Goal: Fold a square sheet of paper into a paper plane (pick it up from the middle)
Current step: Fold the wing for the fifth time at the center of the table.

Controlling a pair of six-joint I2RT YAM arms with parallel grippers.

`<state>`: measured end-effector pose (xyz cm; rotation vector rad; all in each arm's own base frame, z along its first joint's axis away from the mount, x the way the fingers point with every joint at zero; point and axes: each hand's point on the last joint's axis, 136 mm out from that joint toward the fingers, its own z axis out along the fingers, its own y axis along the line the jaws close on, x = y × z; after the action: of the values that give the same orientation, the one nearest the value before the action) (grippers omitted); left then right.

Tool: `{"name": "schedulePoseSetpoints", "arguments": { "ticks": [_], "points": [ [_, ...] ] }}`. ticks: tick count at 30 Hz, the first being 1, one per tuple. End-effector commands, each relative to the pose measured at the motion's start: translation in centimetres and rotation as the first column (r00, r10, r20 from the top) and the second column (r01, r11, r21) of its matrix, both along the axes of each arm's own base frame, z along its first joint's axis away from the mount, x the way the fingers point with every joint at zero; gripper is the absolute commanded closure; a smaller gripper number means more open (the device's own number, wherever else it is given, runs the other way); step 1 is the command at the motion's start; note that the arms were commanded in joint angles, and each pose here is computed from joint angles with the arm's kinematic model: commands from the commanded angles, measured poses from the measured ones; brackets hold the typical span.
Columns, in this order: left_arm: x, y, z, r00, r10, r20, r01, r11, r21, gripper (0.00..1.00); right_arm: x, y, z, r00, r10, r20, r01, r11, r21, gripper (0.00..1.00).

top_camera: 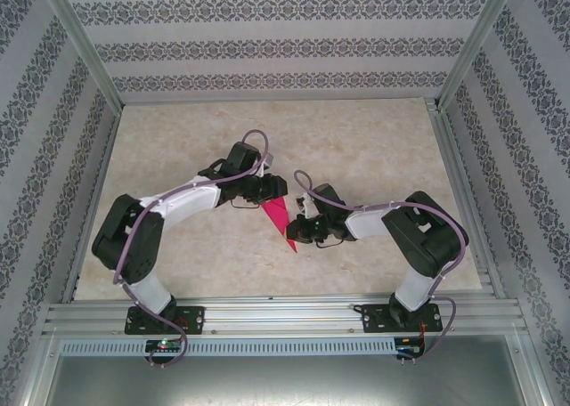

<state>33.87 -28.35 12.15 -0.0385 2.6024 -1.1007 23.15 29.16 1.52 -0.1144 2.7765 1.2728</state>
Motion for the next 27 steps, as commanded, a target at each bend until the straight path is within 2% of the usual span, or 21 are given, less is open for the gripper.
{"name": "schedulePoseSetpoints", "arguments": {
  "ticks": [1, 9, 15, 22, 27],
  "points": [
    [-1.6, 1.7, -1.0, 1.0, 0.014, -0.001, -0.014, 0.997, 0.072, 0.64, -4.9, -2.4, -3.7, 0.986, 0.063, -0.154, -0.082, 0.989, -0.123, 0.96],
    [-3.8, 3.7, -1.4, 0.999, 0.047, 0.014, -0.048, 0.995, 0.089, 0.64, -5.0, -2.4, -3.8, 0.983, 0.101, -0.153, -0.121, 0.984, -0.13, 0.96],
    [-4.4, 3.7, -2.8, 0.998, 0.064, 0.0, -0.064, 0.997, 0.053, 0.63, -4.5, -2.8, -4.2, 0.984, 0.051, -0.172, -0.078, 0.985, -0.152, 0.96],
    [-4.2, 1.7, -4.0, 1.0, 0.018, -0.019, -0.018, 1.0, 0.001, 0.62, -4.3, -2.8, -4.3, 0.982, 0.036, -0.183, -0.065, 0.986, -0.155, 0.96],
    [-3.9, 0.3, -5.3, 1.0, -0.007, -0.03, 0.008, 1.0, 0.026, 0.63, -4.1, -2.8, -4.4, 0.982, 0.028, -0.187, -0.059, 0.985, -0.16, 0.96]
  ]
}}
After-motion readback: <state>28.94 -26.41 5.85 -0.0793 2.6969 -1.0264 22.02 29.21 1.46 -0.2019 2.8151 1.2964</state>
